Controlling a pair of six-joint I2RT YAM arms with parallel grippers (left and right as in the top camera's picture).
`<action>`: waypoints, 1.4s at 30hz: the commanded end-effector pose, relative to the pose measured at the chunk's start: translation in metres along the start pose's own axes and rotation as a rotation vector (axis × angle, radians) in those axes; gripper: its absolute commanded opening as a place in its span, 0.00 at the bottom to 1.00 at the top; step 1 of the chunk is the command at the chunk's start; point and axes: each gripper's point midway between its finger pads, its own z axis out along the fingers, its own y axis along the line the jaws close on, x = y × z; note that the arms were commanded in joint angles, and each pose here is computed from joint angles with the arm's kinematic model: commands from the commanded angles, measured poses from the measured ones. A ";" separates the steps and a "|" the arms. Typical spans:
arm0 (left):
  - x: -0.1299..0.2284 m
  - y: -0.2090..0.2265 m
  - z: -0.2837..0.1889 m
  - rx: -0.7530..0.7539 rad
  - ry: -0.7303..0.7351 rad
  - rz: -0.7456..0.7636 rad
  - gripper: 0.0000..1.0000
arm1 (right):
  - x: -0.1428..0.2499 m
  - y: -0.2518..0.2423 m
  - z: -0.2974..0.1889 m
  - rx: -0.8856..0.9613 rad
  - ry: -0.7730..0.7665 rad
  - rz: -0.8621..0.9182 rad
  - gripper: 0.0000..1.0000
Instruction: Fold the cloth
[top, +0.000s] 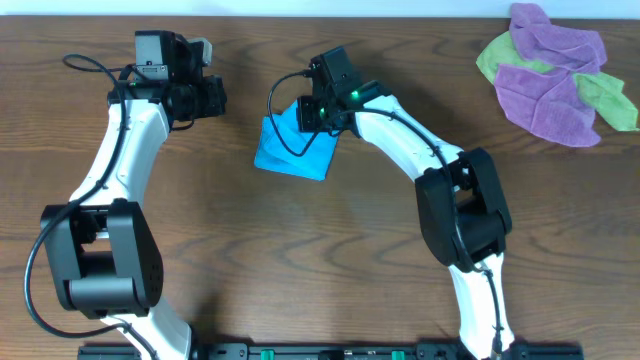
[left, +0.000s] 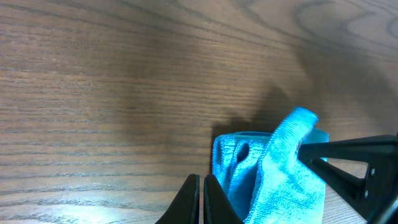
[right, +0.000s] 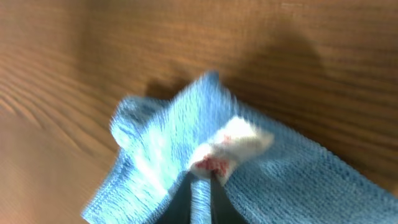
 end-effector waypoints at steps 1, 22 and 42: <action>0.004 0.002 -0.001 -0.007 0.013 0.029 0.06 | 0.006 -0.004 -0.004 -0.014 0.039 0.031 0.24; 0.039 -0.030 0.016 0.117 0.152 0.032 0.23 | -0.018 0.009 -0.219 0.122 -0.173 -0.056 0.99; 0.119 -0.024 0.038 0.263 0.285 -0.076 0.98 | 0.026 -0.015 -0.304 0.319 -0.176 -0.083 0.99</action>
